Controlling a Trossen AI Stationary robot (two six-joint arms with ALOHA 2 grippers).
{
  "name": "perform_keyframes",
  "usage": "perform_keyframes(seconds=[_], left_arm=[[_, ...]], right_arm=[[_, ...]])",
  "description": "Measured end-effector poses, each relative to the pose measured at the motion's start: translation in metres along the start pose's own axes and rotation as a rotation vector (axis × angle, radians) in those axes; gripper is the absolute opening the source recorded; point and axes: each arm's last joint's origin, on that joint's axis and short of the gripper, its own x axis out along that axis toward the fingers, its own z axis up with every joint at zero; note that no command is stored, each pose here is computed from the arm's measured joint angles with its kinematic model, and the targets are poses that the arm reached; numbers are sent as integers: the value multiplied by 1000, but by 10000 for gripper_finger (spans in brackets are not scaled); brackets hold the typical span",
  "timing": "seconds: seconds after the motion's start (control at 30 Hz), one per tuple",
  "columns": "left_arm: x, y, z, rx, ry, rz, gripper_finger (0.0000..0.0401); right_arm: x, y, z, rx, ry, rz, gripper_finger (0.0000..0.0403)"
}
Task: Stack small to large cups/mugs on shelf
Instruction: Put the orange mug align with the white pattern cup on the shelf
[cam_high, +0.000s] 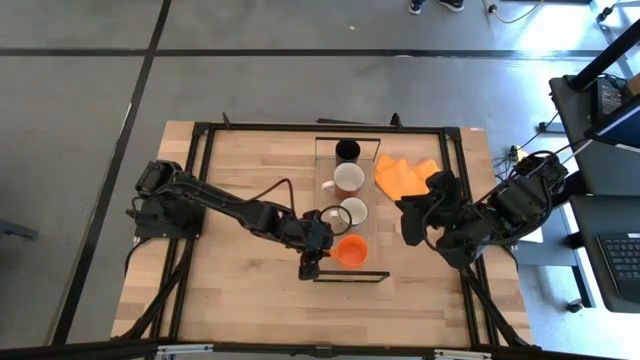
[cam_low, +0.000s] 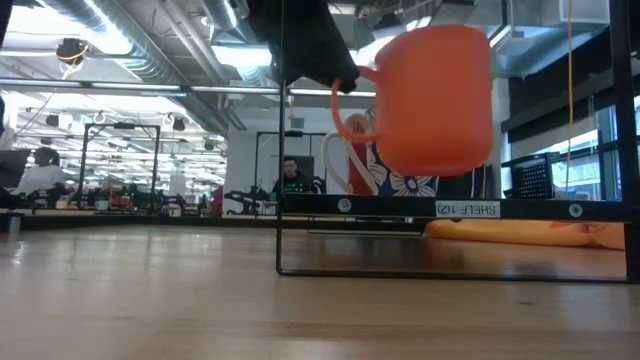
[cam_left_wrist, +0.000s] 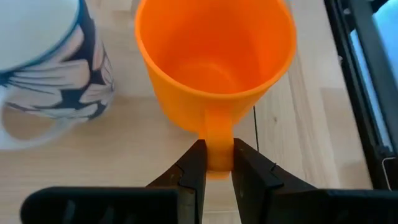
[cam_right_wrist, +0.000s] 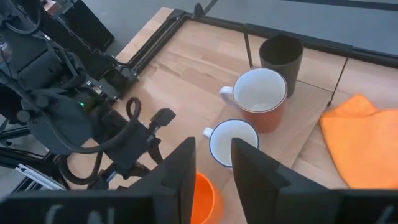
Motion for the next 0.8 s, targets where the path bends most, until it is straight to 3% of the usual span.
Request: perform_keyframes(seconds=[0.8], left_arm=[[18, 12, -4, 18, 39, 52, 56]], right_arm=[[0, 0, 0, -3, -2, 0, 104]])
